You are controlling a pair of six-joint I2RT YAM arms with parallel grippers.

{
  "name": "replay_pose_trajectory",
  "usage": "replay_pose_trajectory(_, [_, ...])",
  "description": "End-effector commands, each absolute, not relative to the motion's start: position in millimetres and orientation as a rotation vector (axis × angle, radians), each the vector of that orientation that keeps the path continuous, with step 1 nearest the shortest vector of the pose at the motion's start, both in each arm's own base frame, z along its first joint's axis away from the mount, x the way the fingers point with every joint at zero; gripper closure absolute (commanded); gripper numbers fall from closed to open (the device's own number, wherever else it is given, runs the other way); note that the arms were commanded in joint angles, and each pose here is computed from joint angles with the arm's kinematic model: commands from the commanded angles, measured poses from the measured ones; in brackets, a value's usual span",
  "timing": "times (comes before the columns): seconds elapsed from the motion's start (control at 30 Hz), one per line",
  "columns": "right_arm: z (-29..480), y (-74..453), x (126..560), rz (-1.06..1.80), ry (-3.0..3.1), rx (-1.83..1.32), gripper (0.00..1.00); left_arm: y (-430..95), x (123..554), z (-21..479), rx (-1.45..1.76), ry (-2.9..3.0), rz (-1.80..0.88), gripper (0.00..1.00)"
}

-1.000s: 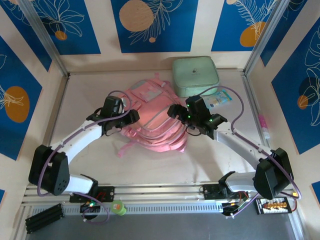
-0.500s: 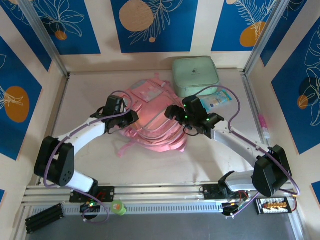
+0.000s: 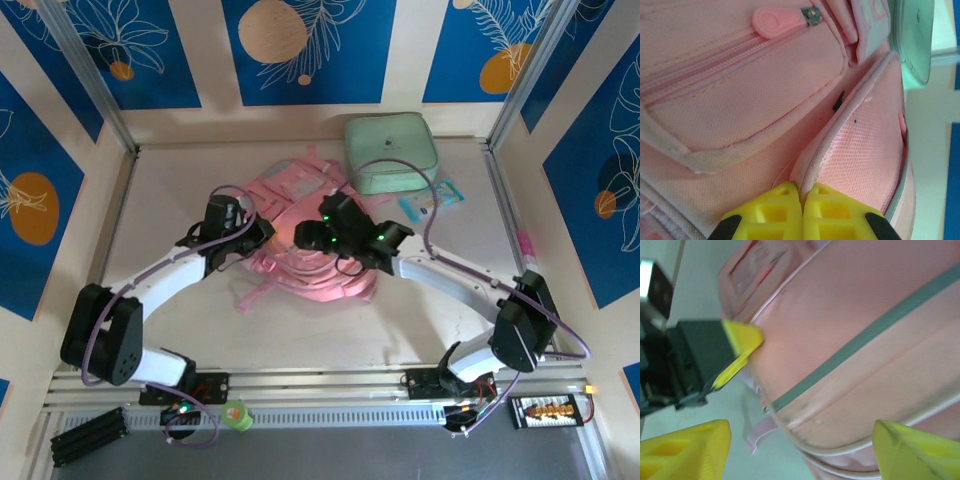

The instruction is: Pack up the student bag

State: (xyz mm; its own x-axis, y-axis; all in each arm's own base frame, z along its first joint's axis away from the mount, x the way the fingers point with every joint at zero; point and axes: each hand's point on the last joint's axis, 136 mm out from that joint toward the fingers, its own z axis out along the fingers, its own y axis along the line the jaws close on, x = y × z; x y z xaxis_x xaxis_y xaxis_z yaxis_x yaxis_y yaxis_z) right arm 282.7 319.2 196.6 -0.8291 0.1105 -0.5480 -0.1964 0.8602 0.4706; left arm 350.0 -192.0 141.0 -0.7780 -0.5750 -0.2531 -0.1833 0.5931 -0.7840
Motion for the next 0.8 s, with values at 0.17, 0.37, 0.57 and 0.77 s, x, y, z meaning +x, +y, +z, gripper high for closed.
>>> replay_pose_trajectory(0.17, [193,369,267,0.666,2.467,-0.261,0.36,-146,367,187,-0.893,1.966,-1.064,1.00])
replay_pose_trajectory(0.37, [177,373,268,0.650,2.524,-0.171,0.45,-174,370,187,-0.865,1.994,-1.146,1.00])
replay_pose_trajectory(0.57, [166,385,264,0.759,2.567,-0.191,0.47,-181,371,182,-0.880,1.995,-1.185,1.00])
replay_pose_trajectory(0.77, [152,362,292,0.673,2.576,-0.101,0.51,-203,373,187,-0.822,2.031,-1.276,1.00])
